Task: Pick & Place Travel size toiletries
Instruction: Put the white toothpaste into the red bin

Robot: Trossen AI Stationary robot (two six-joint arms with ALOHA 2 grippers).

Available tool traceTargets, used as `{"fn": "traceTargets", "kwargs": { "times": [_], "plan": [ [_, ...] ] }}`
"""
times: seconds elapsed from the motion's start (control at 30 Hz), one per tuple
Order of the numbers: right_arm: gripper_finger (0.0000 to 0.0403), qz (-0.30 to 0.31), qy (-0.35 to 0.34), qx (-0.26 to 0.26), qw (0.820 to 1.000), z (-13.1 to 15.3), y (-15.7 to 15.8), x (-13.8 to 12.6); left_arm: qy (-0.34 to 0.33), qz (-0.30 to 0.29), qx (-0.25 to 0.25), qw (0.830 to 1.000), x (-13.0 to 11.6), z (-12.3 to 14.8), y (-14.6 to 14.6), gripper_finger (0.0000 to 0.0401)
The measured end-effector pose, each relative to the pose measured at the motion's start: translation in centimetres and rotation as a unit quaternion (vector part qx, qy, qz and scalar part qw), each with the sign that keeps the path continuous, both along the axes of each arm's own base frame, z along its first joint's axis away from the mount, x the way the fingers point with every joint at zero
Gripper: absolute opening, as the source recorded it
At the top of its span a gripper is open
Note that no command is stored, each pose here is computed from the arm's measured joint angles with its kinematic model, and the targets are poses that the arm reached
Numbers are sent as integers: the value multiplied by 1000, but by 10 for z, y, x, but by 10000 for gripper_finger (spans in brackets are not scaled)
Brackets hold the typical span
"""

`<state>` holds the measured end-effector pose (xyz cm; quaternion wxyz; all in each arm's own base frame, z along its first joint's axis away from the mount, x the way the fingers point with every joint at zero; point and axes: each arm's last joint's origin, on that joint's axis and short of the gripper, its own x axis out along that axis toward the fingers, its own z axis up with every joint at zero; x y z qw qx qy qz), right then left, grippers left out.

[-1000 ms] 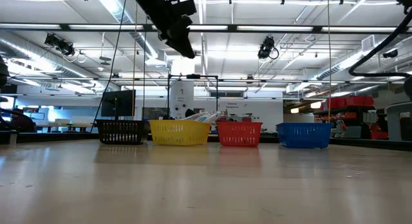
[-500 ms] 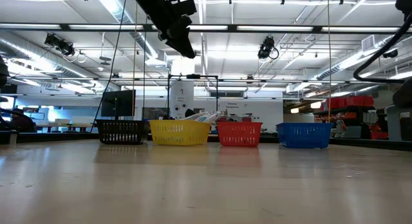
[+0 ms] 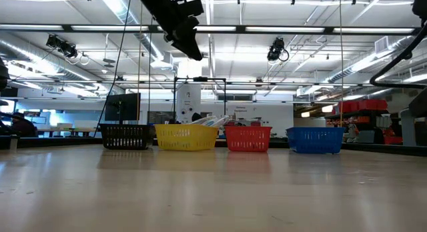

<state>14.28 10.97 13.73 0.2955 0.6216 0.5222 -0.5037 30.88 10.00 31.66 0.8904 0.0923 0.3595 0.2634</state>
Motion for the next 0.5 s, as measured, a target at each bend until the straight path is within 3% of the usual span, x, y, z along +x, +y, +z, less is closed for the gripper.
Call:
{"fn": "traceTargets", "kwargs": {
  "times": [0.23, 0.5],
  "plan": [
    [102, 10, -1, -2, 1000, -1, 0, 0, 0, 0, 0, 1000, 0, 0, 0, 121],
    [71, 36, -30, 3, 999, -16, -3, -3, 0, 0, 0, 1000, 0, 0, 0, 121]
  ]
}}
